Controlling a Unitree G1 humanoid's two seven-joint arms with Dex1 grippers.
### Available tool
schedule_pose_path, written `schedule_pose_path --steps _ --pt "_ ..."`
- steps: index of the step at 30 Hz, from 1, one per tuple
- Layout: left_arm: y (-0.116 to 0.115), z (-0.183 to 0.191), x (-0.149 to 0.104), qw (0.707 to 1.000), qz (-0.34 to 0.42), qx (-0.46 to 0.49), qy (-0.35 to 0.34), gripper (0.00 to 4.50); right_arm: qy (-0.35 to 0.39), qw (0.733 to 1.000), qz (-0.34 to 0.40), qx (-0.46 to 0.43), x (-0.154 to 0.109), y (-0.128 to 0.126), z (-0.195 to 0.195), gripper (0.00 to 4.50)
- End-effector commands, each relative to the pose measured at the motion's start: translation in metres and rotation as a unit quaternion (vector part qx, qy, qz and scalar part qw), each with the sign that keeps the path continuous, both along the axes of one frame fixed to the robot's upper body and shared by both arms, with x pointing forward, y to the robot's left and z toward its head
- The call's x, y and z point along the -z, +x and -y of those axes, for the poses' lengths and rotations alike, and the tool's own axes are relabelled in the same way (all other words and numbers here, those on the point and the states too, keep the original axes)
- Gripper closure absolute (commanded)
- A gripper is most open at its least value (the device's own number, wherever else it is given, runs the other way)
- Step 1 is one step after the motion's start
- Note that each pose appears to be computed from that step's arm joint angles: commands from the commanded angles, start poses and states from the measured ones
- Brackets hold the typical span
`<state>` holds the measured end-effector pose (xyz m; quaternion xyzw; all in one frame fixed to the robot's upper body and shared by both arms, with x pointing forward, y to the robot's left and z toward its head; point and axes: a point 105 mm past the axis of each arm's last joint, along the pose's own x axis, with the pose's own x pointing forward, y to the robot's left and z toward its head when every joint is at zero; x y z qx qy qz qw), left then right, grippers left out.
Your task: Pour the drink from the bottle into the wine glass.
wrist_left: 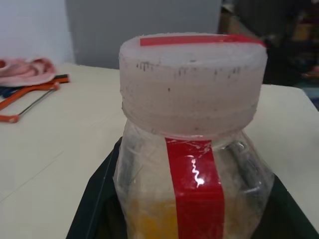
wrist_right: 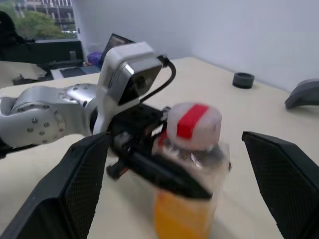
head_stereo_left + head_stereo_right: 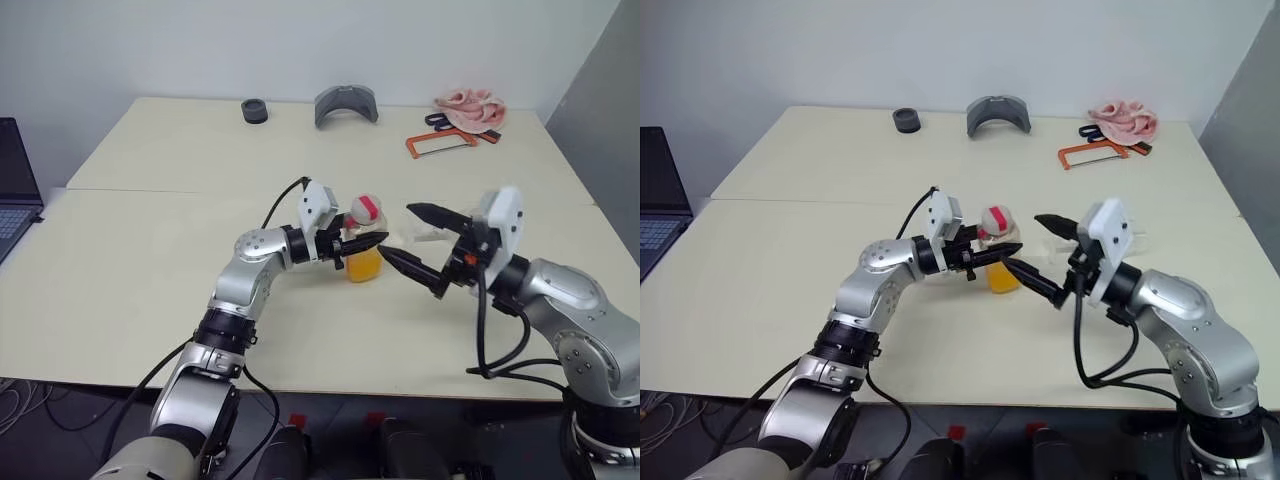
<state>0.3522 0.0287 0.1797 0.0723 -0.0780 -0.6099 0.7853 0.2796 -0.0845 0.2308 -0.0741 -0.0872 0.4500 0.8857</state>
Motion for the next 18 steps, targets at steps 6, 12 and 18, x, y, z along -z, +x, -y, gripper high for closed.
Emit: schedule_pose_path --steps 6,12,18 --pt "-0.013 0.012 -0.01 0.997 0.018 0.07 0.001 2.68 0.01 1.0 -0.002 0.014 -0.005 0.006 -0.021 0.0" --pt "-0.014 0.013 -0.01 0.997 0.017 0.08 0.005 2.68 0.026 0.999 -0.007 0.021 -0.008 0.012 -0.021 0.0" --pt "-0.015 0.011 -0.01 0.996 0.016 0.084 0.009 2.68 0.023 0.999 -0.01 0.02 -0.005 0.016 -0.022 0.6"
